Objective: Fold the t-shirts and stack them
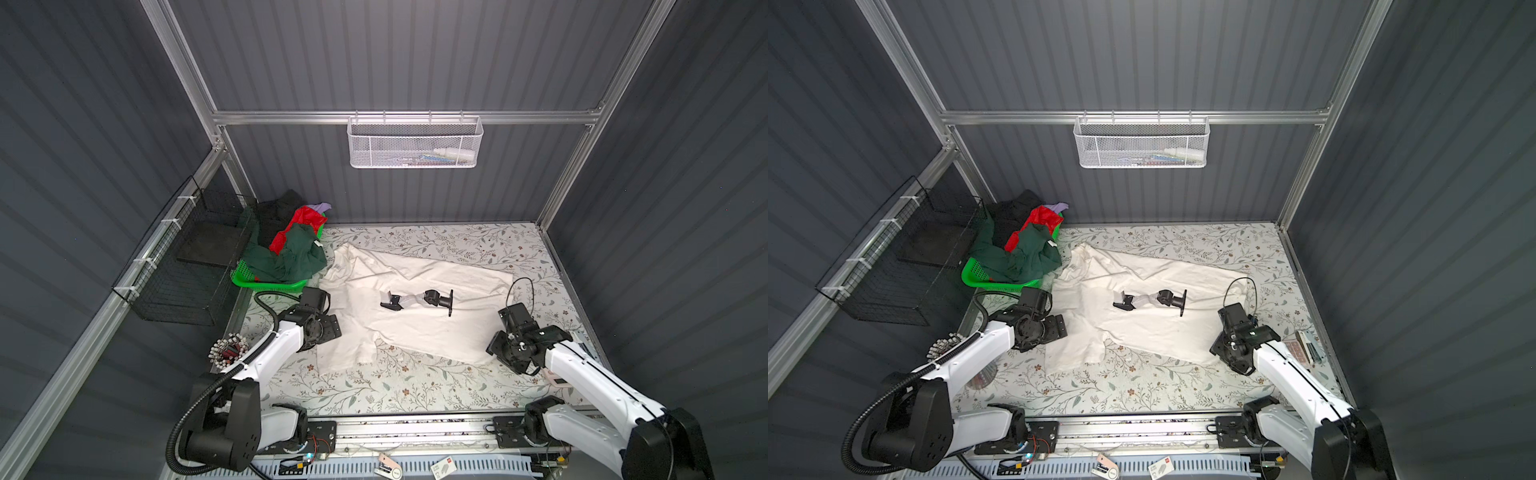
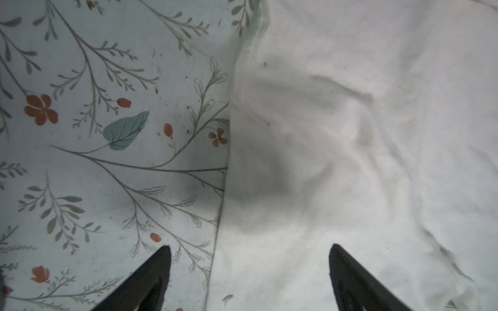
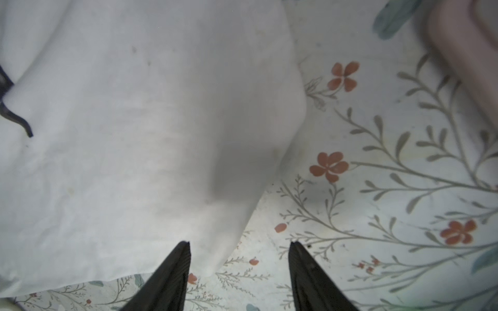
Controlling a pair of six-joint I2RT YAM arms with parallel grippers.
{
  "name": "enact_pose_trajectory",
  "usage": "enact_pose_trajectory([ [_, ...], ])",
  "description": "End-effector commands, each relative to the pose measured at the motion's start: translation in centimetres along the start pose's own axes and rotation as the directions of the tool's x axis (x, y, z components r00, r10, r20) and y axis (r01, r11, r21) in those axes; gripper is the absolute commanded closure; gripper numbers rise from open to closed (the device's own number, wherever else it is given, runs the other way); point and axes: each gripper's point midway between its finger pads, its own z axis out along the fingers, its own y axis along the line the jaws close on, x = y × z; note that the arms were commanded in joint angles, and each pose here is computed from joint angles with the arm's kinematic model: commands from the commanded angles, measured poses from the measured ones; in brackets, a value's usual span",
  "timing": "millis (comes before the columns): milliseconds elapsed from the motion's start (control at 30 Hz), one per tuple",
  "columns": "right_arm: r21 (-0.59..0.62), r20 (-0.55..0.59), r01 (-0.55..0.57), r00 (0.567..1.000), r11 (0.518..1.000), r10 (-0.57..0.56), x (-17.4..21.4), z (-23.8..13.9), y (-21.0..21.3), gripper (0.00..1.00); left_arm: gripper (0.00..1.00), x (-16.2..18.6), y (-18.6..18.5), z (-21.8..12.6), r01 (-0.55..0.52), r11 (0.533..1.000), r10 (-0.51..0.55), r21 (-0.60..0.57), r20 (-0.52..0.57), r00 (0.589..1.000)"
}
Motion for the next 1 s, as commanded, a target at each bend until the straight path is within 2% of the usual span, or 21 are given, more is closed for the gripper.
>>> enact_pose_trajectory([
  [0,0.031,0.02,-0.018,1.0,0.999,0.018,0.1,-0.2,0.1,0.39,0.14,0.9,-0.6,1.3,0.036,0.998,-0.035,0.042,-0.033,0.999],
  [133,0.032,0.009,-0.016,1.0,0.999,0.015,0.7,0.5,0.2,0.43,0.29,1.4,-0.6,2.3,0.039,0.998,-0.037,0.039,-0.06,0.998],
  [233,0.032,-0.008,-0.012,1.0,0.999,0.012,1.1,1.2,0.2,0.47,0.31,1.6,-0.5,2.9,0.013,1.0,-0.011,0.026,-0.084,0.996],
  [300,0.036,-0.011,-0.001,1.0,0.999,0.002,1.1,1.4,0.2,0.48,0.37,1.7,-0.8,3.3,0.007,0.999,-0.003,0.035,-0.104,0.995],
  [433,0.07,-0.016,0.026,1.0,0.997,-0.025,1.1,2.0,0.0,0.54,0.77,1.5,-1.1,3.3,0.008,0.999,-0.003,0.045,-0.109,0.994],
  [467,0.066,-0.016,0.028,1.0,0.997,-0.027,1.1,2.2,0.0,0.55,0.8,1.4,-1.1,3.1,0.007,0.999,-0.002,0.045,-0.103,0.995],
  [567,0.061,-0.024,0.04,0.999,0.997,-0.039,1.3,2.7,0.1,0.61,0.98,1.0,-1.1,2.4,0.001,0.999,0.003,0.041,-0.087,0.996],
  [700,0.066,-0.025,0.065,0.998,0.996,-0.064,1.1,2.9,0.2,0.79,1.0,0.3,-1.2,1.4,-0.017,0.999,0.02,0.044,-0.073,0.997],
  [767,0.058,-0.022,0.08,0.997,0.995,-0.079,1.0,3.0,0.5,0.84,1.0,0.0,-1.5,1.0,-0.021,0.998,0.025,0.054,-0.07,0.997],
  [867,0.059,-0.013,0.092,0.996,0.994,-0.091,0.7,2.9,0.7,0.96,1.0,-0.4,-2.9,0.3,-0.014,0.993,0.024,0.117,-0.082,0.996],
  [967,0.065,-0.006,0.1,0.995,0.993,-0.099,0.6,2.7,0.6,1.0,1.0,-1.3,-4.1,-0.8,-0.006,0.986,0.019,0.167,-0.075,0.997],
])
